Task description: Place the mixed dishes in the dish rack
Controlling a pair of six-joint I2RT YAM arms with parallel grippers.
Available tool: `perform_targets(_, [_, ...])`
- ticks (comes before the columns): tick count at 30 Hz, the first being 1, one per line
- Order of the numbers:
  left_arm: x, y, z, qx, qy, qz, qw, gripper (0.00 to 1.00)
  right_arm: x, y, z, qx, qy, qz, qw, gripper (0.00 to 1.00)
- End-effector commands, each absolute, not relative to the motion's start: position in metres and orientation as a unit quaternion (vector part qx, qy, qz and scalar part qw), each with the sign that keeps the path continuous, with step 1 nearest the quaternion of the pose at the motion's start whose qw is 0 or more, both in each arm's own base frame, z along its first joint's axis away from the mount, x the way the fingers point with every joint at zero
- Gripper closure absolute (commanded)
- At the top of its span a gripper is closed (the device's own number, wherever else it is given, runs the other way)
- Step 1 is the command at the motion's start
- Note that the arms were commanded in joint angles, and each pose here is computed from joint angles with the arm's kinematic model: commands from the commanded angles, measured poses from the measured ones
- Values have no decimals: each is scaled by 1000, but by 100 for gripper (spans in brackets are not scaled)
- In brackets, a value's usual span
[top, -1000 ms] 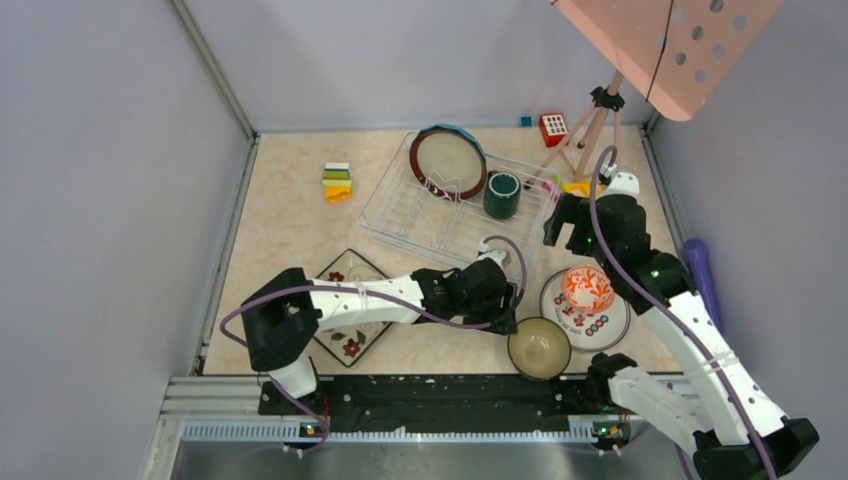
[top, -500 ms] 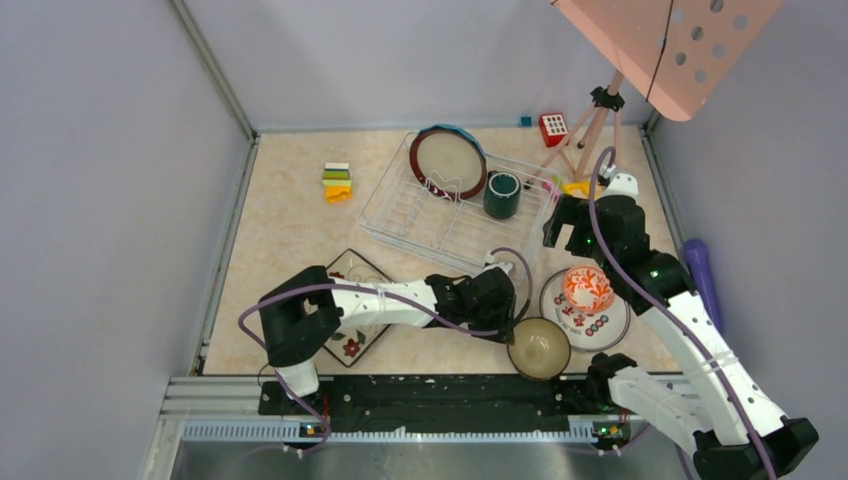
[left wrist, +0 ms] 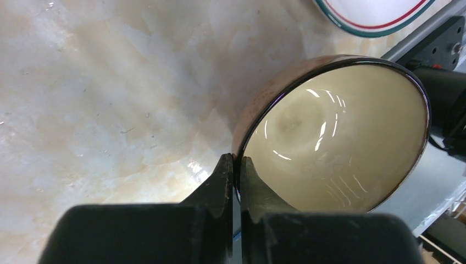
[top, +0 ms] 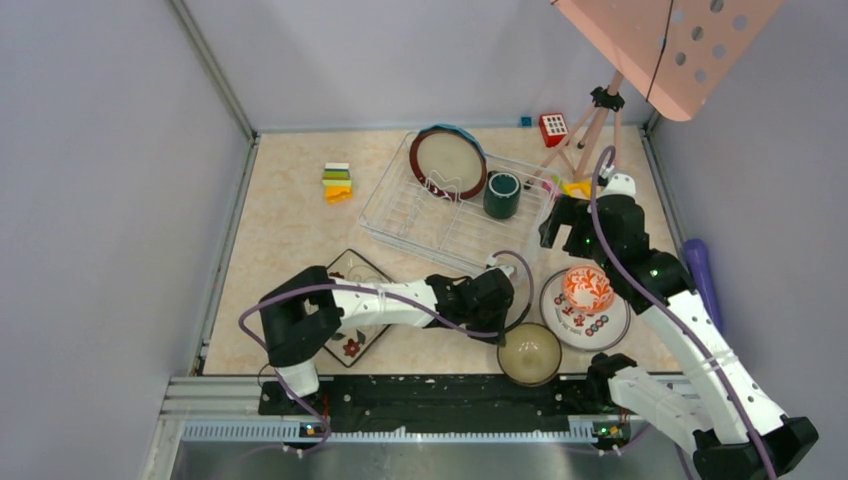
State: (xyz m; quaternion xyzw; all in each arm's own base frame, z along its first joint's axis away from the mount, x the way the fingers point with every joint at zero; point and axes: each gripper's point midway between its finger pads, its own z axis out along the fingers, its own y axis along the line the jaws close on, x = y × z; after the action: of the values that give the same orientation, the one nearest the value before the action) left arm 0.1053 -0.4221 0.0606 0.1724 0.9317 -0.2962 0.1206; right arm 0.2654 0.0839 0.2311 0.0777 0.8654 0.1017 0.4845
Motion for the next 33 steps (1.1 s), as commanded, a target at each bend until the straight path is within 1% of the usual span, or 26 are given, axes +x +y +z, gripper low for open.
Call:
perform_targets(1, [108, -423, 115, 198, 907, -338, 157, 100, 265, 98, 251, 68, 861, 141, 483, 2])
perform_targets(6, [110, -405, 158, 201, 888, -372, 178, 100, 258, 116, 260, 41, 865, 184, 465, 2])
perform_targets(13, [129, -363, 212, 180, 867, -412, 216, 100, 254, 133, 276, 21, 856, 231, 462, 1])
perform_targets(20, [188, -292, 249, 103, 853, -417, 295, 100, 239, 181, 309, -29, 816, 374, 441, 1])
perform_targets(24, [215, -263, 266, 76, 844, -417, 328, 100, 222, 217, 326, -66, 770, 495, 398, 1])
perform_targets(27, [230, -251, 274, 62, 840, -421, 337, 100, 215, 234, 338, -61, 729, 573, 370, 1])
perform_targets(30, [243, -250, 286, 53, 824, -443, 349, 100, 218, 240, 338, -37, 705, 611, 357, 1])
perform_targets(33, [251, -254, 298, 52, 808, -471, 350, 100, 222, 244, 332, -30, 704, 618, 347, 1])
